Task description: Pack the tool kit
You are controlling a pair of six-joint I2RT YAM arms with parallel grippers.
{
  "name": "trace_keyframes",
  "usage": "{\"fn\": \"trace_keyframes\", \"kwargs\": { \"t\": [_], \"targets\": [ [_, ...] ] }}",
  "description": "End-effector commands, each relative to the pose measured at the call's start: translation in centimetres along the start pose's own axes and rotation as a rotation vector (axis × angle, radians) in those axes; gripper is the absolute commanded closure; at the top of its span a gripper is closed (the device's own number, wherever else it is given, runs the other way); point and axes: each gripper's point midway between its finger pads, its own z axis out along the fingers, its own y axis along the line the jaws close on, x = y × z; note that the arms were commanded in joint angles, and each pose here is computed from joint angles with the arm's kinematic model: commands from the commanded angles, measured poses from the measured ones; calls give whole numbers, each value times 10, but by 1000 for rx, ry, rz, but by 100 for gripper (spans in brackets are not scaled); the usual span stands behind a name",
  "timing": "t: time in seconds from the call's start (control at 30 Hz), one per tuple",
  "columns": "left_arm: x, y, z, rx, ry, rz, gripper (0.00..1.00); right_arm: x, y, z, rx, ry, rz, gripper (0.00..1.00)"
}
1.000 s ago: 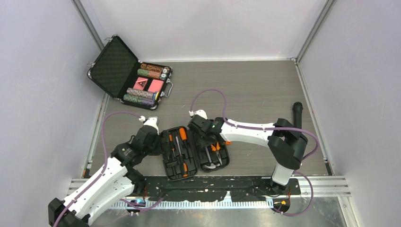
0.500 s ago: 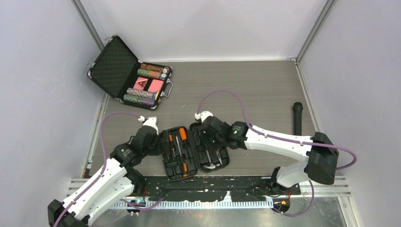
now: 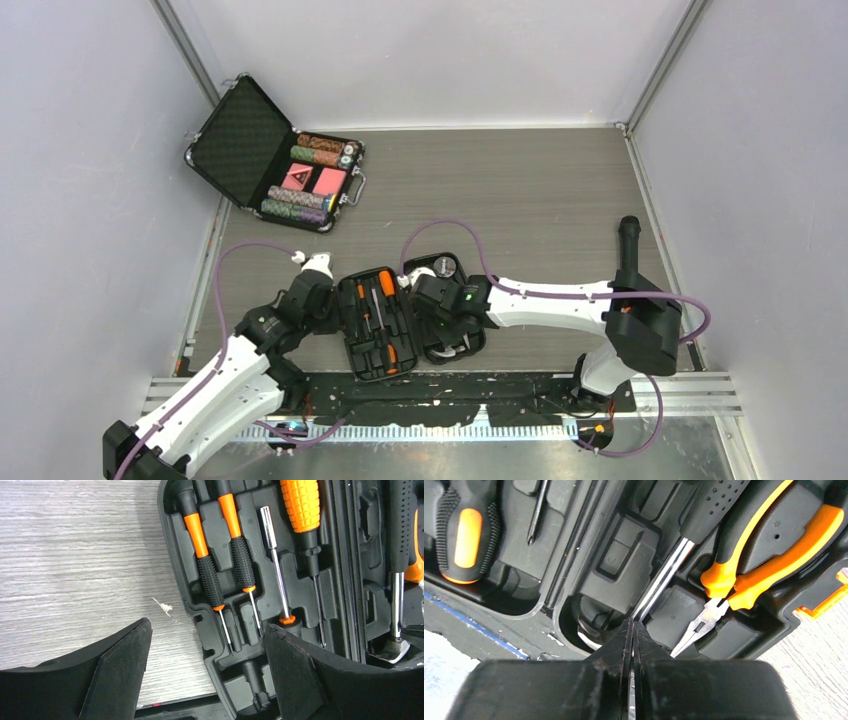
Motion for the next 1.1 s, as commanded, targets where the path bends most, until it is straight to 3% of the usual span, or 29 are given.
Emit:
{"fn": "trace_keyframes", "kwargs": {
  "t": [0.0, 0.37, 0.77, 0.9, 1.07],
  "targets": [
    [2, 0, 4, -3, 5, -44, 17, -20, 2, -4, 26, -45, -20, 95],
    [10, -1, 10, -5, 38, -62, 21, -25, -2, -1, 59, -36, -28, 95],
    [16, -5, 16, 11, 73, -58, 35, 28, -2, 43, 30, 164, -17, 95],
    [17, -6, 17, 16, 74, -59, 37, 46, 2, 58, -91, 244, 66, 95],
    [16, -8, 17, 26, 68, -57, 39, 54, -15, 69, -125, 298, 153, 95]
  ]
}}
